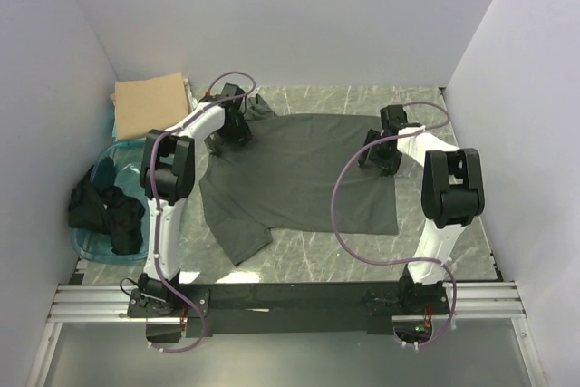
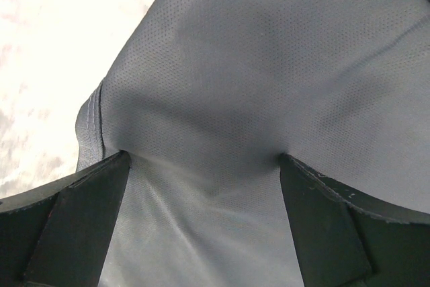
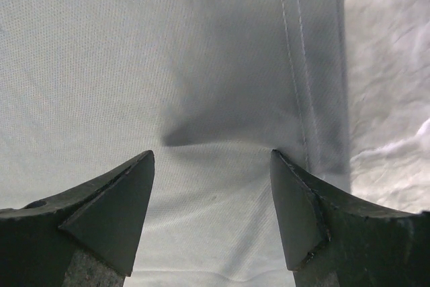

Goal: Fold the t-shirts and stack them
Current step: Flatten the tshirt out, then fold the tshirt

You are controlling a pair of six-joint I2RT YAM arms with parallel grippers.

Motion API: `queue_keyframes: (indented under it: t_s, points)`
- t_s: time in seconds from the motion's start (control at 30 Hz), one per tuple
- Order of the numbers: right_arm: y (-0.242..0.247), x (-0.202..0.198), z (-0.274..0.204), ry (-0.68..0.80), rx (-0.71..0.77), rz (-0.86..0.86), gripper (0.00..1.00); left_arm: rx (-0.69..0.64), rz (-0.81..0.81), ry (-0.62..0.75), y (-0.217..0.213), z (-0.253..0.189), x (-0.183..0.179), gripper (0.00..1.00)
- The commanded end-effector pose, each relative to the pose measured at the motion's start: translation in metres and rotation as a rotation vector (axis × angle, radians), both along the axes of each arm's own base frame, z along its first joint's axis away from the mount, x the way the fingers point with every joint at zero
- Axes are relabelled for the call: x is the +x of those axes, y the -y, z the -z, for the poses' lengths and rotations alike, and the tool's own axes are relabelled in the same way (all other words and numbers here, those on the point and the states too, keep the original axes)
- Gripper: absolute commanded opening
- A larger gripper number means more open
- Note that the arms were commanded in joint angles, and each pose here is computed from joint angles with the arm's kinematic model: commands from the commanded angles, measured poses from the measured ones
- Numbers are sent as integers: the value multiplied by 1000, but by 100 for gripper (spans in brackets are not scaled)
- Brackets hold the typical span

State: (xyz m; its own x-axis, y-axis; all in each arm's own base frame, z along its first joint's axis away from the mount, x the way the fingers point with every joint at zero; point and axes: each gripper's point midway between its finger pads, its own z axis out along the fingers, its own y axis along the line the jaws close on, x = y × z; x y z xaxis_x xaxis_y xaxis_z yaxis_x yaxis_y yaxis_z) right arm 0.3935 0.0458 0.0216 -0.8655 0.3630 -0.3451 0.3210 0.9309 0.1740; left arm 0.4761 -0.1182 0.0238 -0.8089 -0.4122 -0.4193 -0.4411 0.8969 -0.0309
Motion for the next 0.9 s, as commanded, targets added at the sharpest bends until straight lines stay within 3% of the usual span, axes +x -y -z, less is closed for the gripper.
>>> queue_keyframes:
  t_s: [0.0, 0.1, 0.23, 0.33, 0.4, 0.6, 0.7, 0.73, 0.87]
  points:
    - [10, 15, -8, 25, -26, 4, 76, -22, 39, 11, 7, 2, 17, 99]
    - [11, 29, -28, 73, -32, 2, 76, -42, 64, 55, 13, -16, 31, 99]
    - [12, 43, -80, 209, -34, 14, 77, -88, 81, 161, 23, -70, 42, 99]
    - [21, 38, -118, 321, -60, 73, 81, -97, 70, 247, 23, -119, 32, 99]
    - [26, 28, -134, 378, -69, 105, 82, -98, 61, 252, 26, -124, 11, 99]
    - [54, -38, -176, 604, -97, 317, 84, -160, 6, 311, 35, -138, -96, 99]
    - [57, -73, -193, 738, -39, 390, 97, -177, 18, 280, 45, -120, -157, 99]
    - [57, -81, -179, 735, -25, 402, 100, -170, 19, 257, 40, -109, -181, 99]
    - [64, -111, -172, 812, 1, 476, 100, -159, 34, 136, 38, -71, -261, 99]
